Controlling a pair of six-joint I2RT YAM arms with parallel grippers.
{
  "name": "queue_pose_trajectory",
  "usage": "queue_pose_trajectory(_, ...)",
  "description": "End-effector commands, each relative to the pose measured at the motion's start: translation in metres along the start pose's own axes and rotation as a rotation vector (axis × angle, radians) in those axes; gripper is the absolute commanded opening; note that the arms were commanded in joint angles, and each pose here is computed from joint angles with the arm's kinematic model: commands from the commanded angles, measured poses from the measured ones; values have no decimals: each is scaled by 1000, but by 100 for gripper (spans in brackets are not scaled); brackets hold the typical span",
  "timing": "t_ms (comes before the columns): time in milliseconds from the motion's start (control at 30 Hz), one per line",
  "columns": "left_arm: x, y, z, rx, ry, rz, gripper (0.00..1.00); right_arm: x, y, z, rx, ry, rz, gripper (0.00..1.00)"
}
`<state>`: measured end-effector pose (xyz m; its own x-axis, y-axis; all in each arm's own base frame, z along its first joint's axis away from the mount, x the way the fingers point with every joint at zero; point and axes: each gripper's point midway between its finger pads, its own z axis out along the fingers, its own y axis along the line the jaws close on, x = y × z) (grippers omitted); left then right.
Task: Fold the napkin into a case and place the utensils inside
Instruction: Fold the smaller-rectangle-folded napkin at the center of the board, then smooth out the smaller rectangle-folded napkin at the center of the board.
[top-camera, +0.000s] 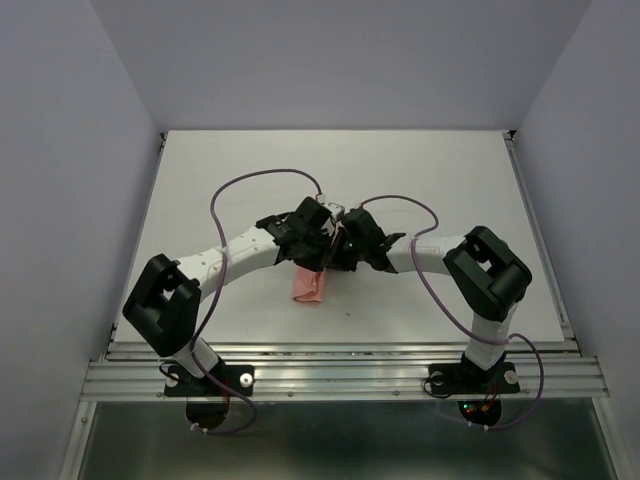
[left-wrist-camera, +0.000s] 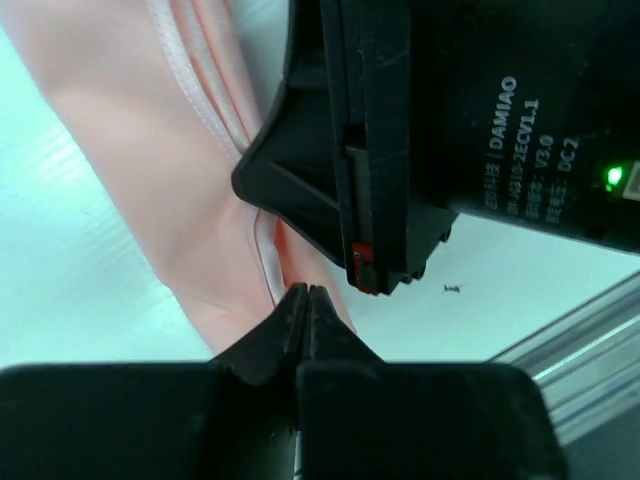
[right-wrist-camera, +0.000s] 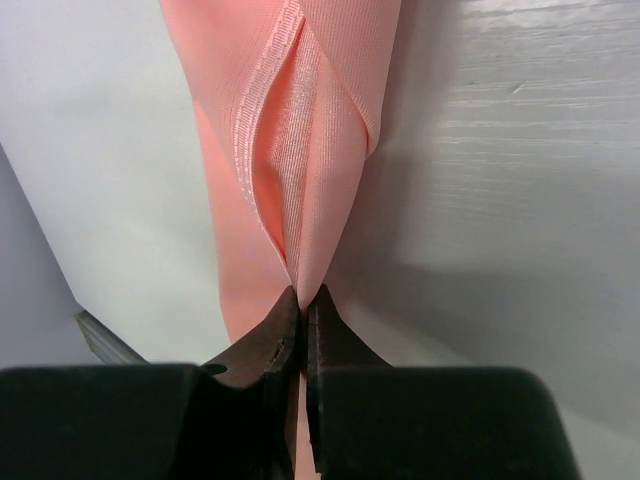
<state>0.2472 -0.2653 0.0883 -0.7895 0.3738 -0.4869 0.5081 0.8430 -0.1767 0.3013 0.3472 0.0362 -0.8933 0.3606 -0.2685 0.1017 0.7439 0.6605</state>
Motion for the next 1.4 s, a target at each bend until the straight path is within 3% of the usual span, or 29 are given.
queue_pose_trajectory(0,3,-40,-17,210,-40,63,0,-2,17,-3,-65,-21,-6,1)
queue_pose_trajectory(200,0,-32,-26,295,-106,-26,0,0,13,-2,-58,-16,-8,1)
queue_pose_trajectory(400,10,-24,-22,289,-81,-48,0,-1,12,-2,-57,-18,-5,1)
queue_pose_trajectory(733,24,-1,-13,172,-64,-69,0,-4,14,-6,-60,-38,-16,1)
queue_pose_trajectory(1000,23,22,3,86,-75,-214,0,-7,10,-10,-57,-45,-21,1)
queue_pose_trajectory(1367,34,17,29,124,-38,-298,0,-11,10,-9,-54,-51,-27,1)
